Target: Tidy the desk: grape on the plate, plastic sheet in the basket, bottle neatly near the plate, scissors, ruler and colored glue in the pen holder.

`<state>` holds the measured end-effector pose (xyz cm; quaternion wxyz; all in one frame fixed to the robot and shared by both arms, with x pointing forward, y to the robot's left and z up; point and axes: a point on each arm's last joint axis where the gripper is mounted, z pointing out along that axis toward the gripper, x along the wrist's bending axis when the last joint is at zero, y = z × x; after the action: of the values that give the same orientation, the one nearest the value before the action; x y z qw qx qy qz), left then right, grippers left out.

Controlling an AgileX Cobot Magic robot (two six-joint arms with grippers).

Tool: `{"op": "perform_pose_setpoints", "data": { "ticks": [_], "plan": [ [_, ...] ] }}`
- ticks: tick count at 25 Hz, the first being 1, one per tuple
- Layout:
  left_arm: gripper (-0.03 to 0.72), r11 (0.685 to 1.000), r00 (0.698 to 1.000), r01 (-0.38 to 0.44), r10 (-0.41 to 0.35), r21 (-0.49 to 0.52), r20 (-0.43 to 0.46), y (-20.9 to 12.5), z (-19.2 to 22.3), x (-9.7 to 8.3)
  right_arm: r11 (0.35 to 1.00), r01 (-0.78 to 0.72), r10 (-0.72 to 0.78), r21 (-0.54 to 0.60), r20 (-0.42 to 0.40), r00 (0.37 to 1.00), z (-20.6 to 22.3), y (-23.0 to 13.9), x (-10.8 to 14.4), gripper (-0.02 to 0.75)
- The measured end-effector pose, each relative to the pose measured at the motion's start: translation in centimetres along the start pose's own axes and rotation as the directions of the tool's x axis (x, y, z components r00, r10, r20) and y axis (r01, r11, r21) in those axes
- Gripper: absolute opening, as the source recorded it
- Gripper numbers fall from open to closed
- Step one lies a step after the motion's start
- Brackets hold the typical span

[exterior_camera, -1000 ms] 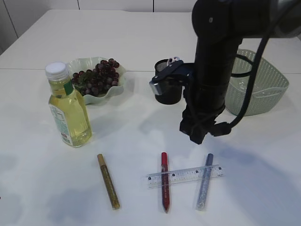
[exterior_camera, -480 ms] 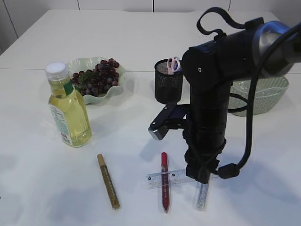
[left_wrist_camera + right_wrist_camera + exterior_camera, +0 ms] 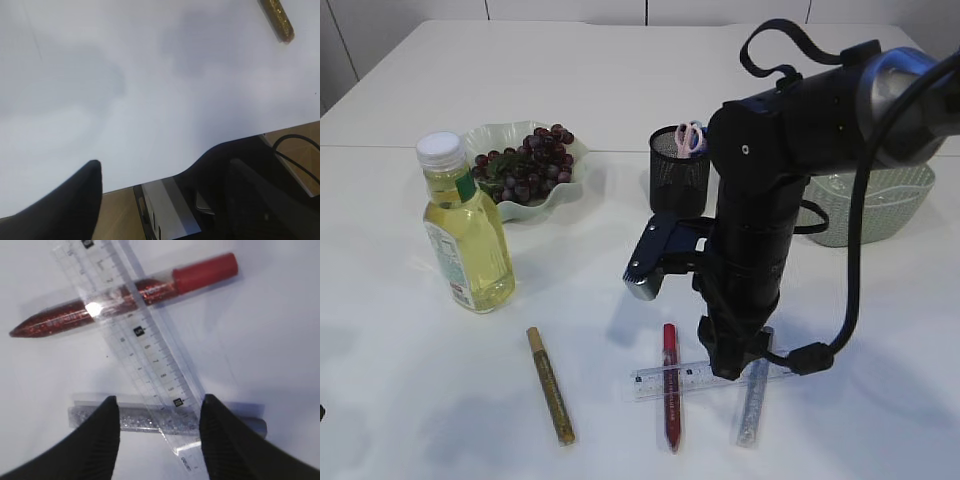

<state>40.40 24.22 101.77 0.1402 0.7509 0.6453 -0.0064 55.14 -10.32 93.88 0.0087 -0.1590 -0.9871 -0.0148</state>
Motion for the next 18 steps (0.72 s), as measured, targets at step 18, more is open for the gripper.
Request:
{"op": "perform_pose_setpoints", "data": {
  "ticks": [18],
  "plan": [
    [0.559,1.000,1.000,0.000,0.000,-0.010,0.000,0.1,0.0,0.0,0.993,0.113,-0.117,-0.034,-0.120,0.986,-0.1,0.2,1.2,0.419]
  ]
}}
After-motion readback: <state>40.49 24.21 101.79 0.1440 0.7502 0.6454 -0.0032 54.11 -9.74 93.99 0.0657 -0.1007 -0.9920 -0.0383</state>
